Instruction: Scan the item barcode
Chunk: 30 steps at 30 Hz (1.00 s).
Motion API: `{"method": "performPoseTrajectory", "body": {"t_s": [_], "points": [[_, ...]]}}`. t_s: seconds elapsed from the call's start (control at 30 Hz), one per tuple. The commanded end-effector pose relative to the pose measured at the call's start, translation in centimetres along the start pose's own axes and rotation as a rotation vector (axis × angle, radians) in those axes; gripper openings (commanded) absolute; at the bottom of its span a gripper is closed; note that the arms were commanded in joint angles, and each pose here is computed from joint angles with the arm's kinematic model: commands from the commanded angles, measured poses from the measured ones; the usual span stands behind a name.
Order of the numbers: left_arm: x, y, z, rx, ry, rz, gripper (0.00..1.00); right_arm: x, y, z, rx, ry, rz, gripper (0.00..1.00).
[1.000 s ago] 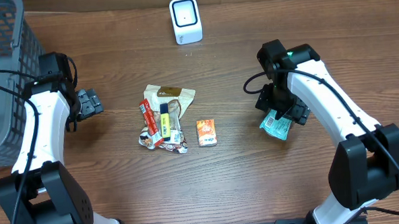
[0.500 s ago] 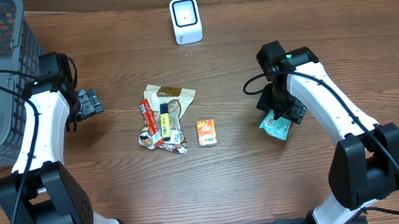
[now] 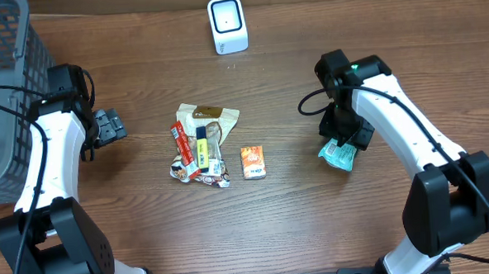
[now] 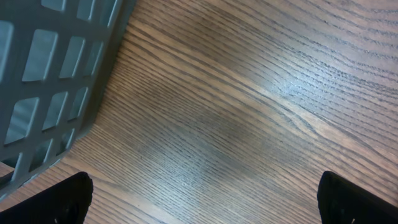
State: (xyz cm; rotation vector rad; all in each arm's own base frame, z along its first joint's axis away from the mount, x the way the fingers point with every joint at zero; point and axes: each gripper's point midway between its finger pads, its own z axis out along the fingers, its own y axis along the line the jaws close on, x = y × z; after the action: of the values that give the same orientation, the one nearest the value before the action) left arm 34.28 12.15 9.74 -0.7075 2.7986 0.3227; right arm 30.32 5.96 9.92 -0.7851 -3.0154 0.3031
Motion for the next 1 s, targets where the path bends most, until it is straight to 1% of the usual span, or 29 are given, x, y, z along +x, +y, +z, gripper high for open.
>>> {"method": "performPoseTrajectory", "body": {"t_s": [0.0,0.03,0.23,0.53,0.77,0.97], "points": [[-0.8,0.4,-1.0,-0.006,-0.036,0.001,1.00,-1.4,1.3,-2.9,-0.068,-0.072,-0.041,0.50],[-0.8,0.4,-1.0,-0.006,-0.036,0.002,1.00,-1.4,1.6,-3.2,-0.077,-0.077,-0.058,0.48],[-0.8,0.3,-1.0,-0.006,-0.036,0.002,1.00,-0.2,3.6,-3.7,-0.096,-0.101,-0.121,0.49],[-0.8,0.3,-1.0,-0.005,-0.036,0.004,1.00,3.2,8.6,-4.3,-0.155,-0.182,-0.379,0.49],[-0.8,0.3,-1.0,-0.005,-0.036,0.004,1.00,5.3,10.5,-2.5,-0.169,-0.199,-0.447,0.49],[-0.8,0.3,-1.0,-0.005,-0.036,0.004,1.00,5.5,11.0,0.0,-0.173,-0.222,-0.503,0.50]]}}
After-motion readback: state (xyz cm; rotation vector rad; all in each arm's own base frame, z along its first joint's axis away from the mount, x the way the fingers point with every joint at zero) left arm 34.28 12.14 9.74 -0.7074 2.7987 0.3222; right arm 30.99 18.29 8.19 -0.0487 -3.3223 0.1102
